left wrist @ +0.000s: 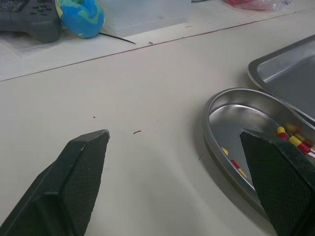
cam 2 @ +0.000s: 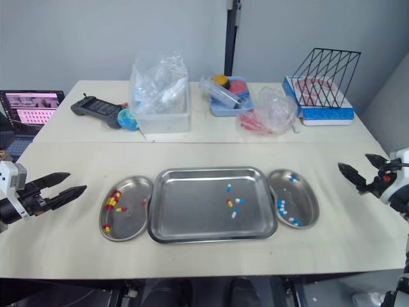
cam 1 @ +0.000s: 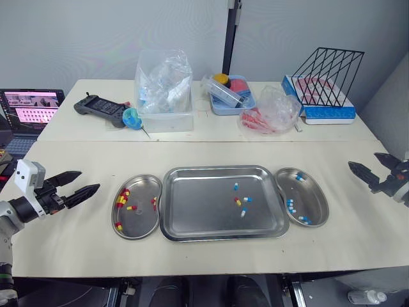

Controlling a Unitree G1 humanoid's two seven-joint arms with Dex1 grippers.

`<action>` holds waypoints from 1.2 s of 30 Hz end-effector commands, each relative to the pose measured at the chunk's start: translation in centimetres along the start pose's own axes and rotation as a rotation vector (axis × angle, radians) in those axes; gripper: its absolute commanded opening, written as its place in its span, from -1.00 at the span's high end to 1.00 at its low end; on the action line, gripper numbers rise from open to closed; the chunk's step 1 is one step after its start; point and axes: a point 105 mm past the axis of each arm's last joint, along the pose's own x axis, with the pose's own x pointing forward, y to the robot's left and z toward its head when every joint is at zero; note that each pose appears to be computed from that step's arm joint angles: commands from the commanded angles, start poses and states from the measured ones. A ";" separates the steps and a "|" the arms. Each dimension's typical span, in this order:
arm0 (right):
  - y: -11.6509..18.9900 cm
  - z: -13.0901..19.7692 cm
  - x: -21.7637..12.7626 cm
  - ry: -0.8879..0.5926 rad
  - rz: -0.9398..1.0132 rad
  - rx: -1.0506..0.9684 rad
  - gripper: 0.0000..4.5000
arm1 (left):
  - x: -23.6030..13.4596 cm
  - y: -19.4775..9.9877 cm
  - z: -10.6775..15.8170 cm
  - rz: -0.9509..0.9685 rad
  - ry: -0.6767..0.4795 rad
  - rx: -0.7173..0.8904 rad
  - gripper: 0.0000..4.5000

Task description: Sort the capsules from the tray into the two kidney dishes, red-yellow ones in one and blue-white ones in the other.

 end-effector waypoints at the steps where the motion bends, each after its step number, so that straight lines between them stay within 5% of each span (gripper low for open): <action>1: 0.0 1.7 -0.1 -0.038 0.006 -0.022 -1.00 | -0.3 -0.2 1.8 -0.035 -0.021 0.045 -0.98; 7: 2.0 2.8 0.8 -0.034 0.057 -0.015 -1.00 | 0.7 -1.4 3.5 -0.126 -0.043 0.071 -0.98; 15: 15.6 3.1 1.2 0.063 0.458 0.017 -1.00 | 3.4 -5.0 5.8 -0.372 -0.014 0.149 -0.98; 22: 22.8 1.4 0.5 0.151 0.696 -0.076 -1.00 | 4.5 -6.5 6.1 -0.462 -0.012 0.198 -0.98; 36: 25.9 -2.2 2.4 0.292 0.931 -0.296 -1.00 | 3.9 -8.1 5.0 -0.463 0.025 0.273 -0.98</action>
